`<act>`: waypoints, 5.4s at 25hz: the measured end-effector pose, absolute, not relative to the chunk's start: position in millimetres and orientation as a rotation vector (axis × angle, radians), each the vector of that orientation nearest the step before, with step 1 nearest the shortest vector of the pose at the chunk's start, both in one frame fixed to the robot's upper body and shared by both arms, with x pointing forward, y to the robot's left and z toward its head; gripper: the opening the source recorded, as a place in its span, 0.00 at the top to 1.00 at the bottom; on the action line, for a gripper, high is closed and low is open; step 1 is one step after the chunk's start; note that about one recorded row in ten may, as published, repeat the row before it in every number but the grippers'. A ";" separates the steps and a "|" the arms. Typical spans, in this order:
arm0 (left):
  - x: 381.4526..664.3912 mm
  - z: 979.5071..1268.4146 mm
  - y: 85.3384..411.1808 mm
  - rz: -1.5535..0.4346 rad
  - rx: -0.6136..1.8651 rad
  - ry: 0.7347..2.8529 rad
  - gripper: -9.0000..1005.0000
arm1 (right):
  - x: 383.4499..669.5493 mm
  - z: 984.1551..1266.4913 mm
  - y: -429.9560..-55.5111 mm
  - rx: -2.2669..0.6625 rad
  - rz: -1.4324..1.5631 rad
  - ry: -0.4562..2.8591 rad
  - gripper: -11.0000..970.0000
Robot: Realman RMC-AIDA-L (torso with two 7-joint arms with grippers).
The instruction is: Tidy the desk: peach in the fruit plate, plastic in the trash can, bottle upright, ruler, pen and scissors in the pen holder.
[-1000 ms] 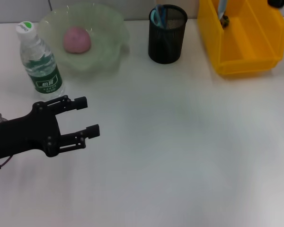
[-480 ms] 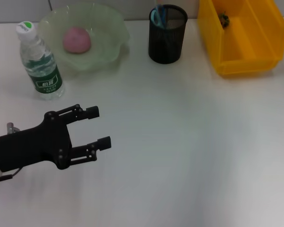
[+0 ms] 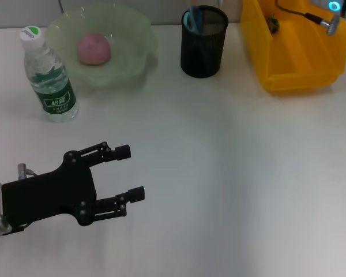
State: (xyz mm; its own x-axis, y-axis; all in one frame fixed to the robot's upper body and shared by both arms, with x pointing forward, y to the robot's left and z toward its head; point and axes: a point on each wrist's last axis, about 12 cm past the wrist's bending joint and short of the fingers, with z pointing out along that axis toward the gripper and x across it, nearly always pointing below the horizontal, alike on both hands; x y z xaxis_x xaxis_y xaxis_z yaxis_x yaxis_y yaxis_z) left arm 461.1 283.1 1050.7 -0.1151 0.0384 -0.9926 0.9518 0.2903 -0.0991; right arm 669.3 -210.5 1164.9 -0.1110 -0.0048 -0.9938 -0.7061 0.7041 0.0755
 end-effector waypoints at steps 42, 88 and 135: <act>476.1 1063.5 277.3 -1.139 0.975 1.451 0.22 | 665.7 1110.5 -173.9 -0.510 0.447 1.594 0.77; 478.6 1071.6 279.1 -1.171 0.977 1.420 0.22 | 671.4 1115.7 -175.0 -0.403 0.467 1.599 0.31; 492.1 1049.9 269.7 -1.130 1.030 1.686 0.22 | 506.2 1061.2 -246.6 -1.155 1.156 1.653 0.16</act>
State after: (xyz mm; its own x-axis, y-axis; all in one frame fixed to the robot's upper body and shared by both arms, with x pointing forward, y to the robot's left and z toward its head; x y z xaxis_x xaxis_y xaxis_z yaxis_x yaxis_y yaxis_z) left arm 492.1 269.7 1049.9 -0.3108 0.1748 -0.9343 0.9306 0.2559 -0.2617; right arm 506.2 -246.6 1061.2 -0.2683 -0.2326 -0.9348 -0.9579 0.1675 0.2332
